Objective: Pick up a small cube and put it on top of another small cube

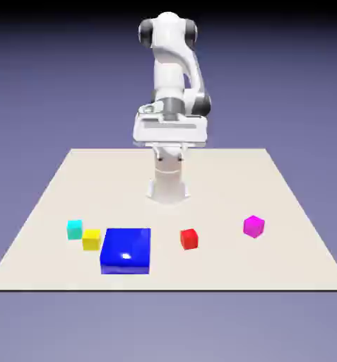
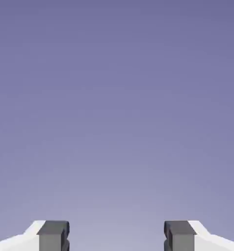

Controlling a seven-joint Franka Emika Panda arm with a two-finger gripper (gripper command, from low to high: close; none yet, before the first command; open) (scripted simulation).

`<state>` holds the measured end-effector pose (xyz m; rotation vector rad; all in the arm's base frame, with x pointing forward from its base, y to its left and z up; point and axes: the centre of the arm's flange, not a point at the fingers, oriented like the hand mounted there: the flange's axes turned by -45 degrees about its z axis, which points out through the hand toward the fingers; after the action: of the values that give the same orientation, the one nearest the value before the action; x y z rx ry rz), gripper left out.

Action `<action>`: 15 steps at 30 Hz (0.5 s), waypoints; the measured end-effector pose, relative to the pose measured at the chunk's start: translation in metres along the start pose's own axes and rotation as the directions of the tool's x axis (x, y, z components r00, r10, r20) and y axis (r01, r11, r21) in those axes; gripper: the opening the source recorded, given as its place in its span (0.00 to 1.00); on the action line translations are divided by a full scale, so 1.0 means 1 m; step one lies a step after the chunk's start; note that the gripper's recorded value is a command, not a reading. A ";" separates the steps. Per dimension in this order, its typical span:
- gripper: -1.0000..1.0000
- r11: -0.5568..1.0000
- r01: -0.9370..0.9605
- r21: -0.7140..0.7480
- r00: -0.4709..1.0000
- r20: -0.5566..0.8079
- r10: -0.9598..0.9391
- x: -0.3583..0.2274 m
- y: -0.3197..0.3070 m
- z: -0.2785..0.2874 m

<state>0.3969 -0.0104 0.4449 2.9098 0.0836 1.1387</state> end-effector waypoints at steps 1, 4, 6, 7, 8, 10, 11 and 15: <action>0.50 1.000 0.002 0.000 0.999 0.043 -0.002 -0.005 0.012 0.012; 0.50 1.000 0.012 0.002 0.985 0.170 -0.012 -0.023 0.050 0.048; 0.50 1.000 0.019 0.006 0.967 0.252 -0.020 -0.039 0.076 0.070; 0.50 1.000 0.022 0.009 0.956 0.293 -0.024 -0.048 0.088 0.080; 0.50 1.000 0.026 0.012 0.943 0.333 -0.028 -0.058 0.101 0.089; 0.50 0.999 0.033 0.020 0.912 0.409 -0.038 -0.080 0.127 0.107; 0.50 0.999 0.036 0.025 0.894 0.446 -0.044 -0.091 0.140 0.114; 0.50 0.997 0.052 0.052 0.810 0.582 -0.073 -0.139 0.188 0.137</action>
<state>0.3964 -0.2052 0.2569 3.1060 0.1865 0.1891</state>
